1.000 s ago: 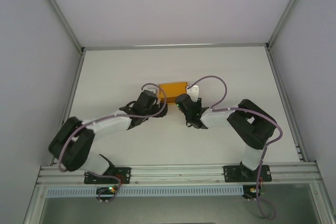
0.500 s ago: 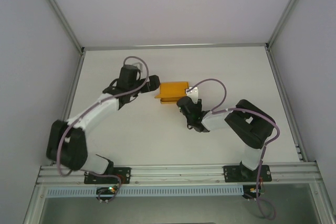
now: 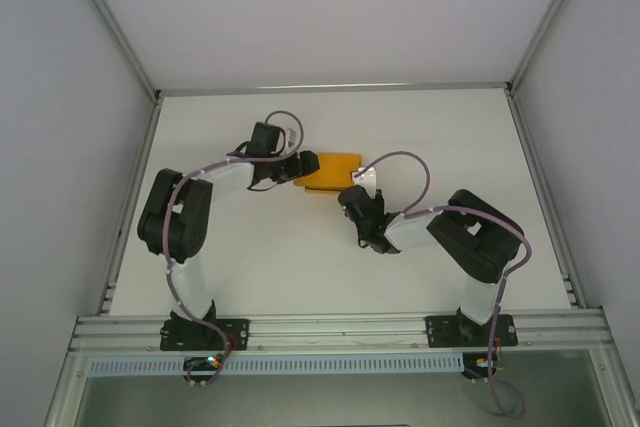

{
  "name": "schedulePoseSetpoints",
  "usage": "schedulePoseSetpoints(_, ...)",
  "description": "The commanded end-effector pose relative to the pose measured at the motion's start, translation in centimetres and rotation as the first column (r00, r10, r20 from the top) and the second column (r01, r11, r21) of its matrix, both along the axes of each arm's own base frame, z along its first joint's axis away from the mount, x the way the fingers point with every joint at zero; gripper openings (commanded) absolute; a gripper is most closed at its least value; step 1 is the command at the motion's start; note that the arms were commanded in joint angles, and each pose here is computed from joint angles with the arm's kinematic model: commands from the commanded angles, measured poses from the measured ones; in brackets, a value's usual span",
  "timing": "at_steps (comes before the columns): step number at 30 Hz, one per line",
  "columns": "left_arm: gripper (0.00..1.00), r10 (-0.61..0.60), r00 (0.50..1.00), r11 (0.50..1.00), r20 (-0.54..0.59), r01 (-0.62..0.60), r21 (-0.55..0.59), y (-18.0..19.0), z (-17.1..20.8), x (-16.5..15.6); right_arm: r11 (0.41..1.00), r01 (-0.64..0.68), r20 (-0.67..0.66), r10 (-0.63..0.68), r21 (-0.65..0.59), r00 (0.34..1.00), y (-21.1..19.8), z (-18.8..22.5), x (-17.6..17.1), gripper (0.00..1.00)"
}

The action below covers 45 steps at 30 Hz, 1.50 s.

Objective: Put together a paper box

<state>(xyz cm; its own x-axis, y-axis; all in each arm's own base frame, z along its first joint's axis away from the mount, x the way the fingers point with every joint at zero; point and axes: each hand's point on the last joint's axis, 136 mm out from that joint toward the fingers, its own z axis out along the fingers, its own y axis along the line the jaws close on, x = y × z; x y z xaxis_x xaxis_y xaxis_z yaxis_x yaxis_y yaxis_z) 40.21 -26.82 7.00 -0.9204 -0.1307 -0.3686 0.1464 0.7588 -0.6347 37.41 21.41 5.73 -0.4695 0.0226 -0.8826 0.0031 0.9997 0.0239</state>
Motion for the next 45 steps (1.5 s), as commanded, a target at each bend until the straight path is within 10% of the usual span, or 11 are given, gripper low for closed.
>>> schedulePoseSetpoints(1,0.68,-0.031,0.999,1.0,-0.037,0.032,0.002,-0.1,-2.3,-0.4,0.996,-0.076,-0.15,0.067,-0.051,0.986,-1.3,-3.6,-3.4,0.24)
schedulePoseSetpoints(6,0.59,-0.034,0.996,0.999,-0.079,0.035,0.017,-0.1,-4.6,-0.4,0.987,-0.158,-0.155,0.162,0.033,0.975,-1.4,-1.6,-5.8,0.63)
schedulePoseSetpoints(16,0.42,-0.058,0.993,0.998,-0.102,0.055,-0.037,-0.8,-5.4,-0.5,0.966,-0.188,-0.226,0.226,0.178,0.948,-1.4,3.1,-7.0,1.0)
schedulePoseSetpoints(22,0.25,-0.048,0.991,0.988,-0.124,0.029,-0.149,-0.2,-5.0,-0.5,0.871,-0.006,-0.328,0.191,0.491,0.925,-2.4,4.9,-3.8,1.0)
schedulePoseSetpoints(29,0.26,-0.026,0.987,0.95,-0.161,-0.025,-0.31,1.0,-4.9,-0.7,0.832,0.045,-0.396,0.214,0.553,0.893,-2.3,3.6,0.4,1.0)
schedulePoseSetpoints(45,0.3,-0.028,0.987,0.944,-0.16,-0.026,-0.329,1.8,-5.4,-0.7,0.492,-0.053,-0.243,0.518,0.869,0.821,4.5,2.2,6.0,0.8)
